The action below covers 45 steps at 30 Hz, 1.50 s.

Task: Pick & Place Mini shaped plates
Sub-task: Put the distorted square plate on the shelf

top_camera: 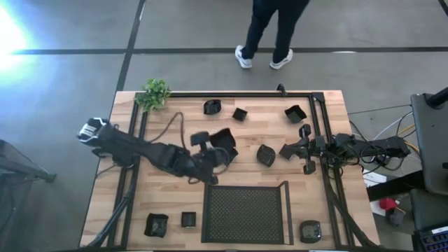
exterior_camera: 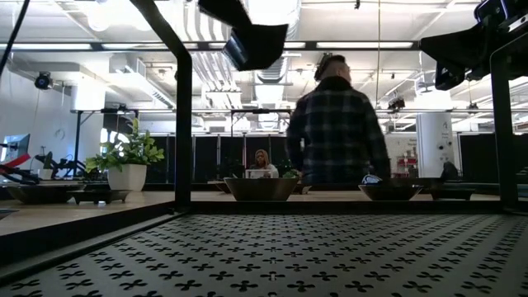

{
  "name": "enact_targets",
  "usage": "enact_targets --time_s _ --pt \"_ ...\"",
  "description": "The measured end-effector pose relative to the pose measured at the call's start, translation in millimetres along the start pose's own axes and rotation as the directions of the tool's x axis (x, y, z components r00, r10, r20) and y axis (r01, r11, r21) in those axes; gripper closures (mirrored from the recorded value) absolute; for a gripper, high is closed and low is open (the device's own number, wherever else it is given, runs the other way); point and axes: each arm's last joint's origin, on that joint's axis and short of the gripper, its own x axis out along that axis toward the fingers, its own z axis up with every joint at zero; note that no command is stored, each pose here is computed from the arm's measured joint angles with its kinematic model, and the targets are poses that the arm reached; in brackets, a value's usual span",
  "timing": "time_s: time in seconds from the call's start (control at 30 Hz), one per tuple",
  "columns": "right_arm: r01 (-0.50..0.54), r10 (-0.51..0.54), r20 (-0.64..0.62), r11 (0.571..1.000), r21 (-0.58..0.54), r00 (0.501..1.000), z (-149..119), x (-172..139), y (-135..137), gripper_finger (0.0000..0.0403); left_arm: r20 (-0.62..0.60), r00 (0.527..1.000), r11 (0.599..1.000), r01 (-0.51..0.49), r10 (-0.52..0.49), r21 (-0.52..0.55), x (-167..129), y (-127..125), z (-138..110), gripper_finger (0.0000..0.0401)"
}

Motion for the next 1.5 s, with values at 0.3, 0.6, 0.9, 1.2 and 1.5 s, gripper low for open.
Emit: enact_targets --time_s 0.3,0.6,0.9,1.2,1.5 --pt "0.0 0.0 0.0 1.0 0.026 1.0 0 0 0 0.0394 0.016 0.992 0.986 0.124 -0.127 0.114 -7 -48 10 0.0401" --pt "0.0 0.0 -0.01 1.0 0.028 1.0 -1 0 0 0.0394 -0.013 0.977 0.957 0.212 -0.214 0.198 -2 -100 8 0.0401" --pt "0.001 0.0 -0.032 1.0 0.022 0.999 -3 0 0 0.0394 -0.037 0.958 0.946 0.286 -0.284 0.152 1 -128 25 0.0401" --pt "0.001 0.0 -0.041 1.0 0.021 0.999 -4 0 0 0.0394 -0.096 0.909 0.91 0.411 -0.406 0.045 7 -149 25 0.0401" --pt "0.001 0.0 -0.044 1.0 0.024 0.999 -4 0 0 0.0394 -0.171 0.852 0.869 0.492 -0.494 -0.057 15 -160 13 0.0401"
